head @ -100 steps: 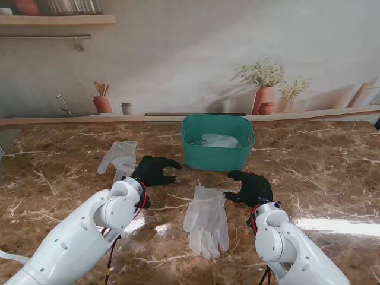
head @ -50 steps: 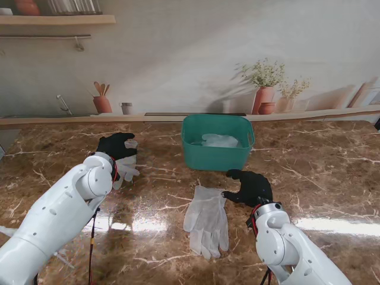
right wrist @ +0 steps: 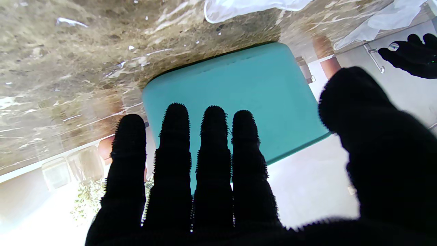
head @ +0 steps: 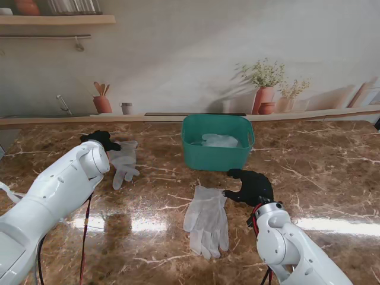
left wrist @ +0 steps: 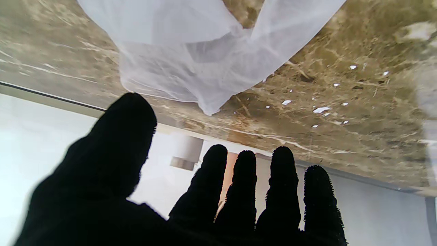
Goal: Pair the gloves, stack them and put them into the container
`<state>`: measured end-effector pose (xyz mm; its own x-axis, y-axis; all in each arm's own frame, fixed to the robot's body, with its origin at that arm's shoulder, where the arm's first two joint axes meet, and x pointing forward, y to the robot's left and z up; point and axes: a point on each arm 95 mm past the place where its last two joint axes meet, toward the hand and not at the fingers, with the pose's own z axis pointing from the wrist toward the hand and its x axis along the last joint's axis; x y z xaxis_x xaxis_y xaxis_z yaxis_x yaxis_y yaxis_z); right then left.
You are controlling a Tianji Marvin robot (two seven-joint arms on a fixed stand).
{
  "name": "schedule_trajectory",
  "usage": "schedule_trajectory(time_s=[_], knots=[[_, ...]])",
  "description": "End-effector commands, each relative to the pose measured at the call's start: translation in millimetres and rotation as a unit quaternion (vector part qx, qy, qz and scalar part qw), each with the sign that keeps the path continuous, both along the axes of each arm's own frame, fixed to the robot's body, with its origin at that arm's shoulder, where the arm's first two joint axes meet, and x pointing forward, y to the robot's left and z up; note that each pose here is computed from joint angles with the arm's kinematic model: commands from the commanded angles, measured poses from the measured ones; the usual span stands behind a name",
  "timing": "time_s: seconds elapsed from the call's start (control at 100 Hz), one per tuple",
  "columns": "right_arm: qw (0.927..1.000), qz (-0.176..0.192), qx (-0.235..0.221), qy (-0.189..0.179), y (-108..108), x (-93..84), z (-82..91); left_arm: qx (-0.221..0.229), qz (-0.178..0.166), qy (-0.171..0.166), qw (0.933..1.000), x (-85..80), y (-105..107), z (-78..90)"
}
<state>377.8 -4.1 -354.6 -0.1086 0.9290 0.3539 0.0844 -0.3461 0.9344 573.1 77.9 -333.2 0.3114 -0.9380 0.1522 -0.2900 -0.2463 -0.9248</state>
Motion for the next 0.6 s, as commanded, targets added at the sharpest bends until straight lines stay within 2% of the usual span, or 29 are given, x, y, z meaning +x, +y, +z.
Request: schedule_trajectory(time_s=[0.0,0.17,0.33,0.59], knots=[[0.9999,-0.001,0.003,0.013,-0.5,-2.6,-6.4,-0.005,0.002,-0.003,1.0000,8.7,-6.6,4.1],[0.9999,0.002,0.005,0.010,-0.2,-2.8,-7.1,0.004,0.014,0.014,0.9998,16.4,-4.5,-3.3],[0.9999,0.013,0.000,0.008,-0.2,-2.3,-7.8,-0.018,0.040,0.028,0.9986,21.2,-5.0,-9.0],[0.9998,0.017,0.004,0.003,1.5,-0.7,-7.9,-0.022,0.042,0.039,0.9981,24.0,-11.1,-12.2]])
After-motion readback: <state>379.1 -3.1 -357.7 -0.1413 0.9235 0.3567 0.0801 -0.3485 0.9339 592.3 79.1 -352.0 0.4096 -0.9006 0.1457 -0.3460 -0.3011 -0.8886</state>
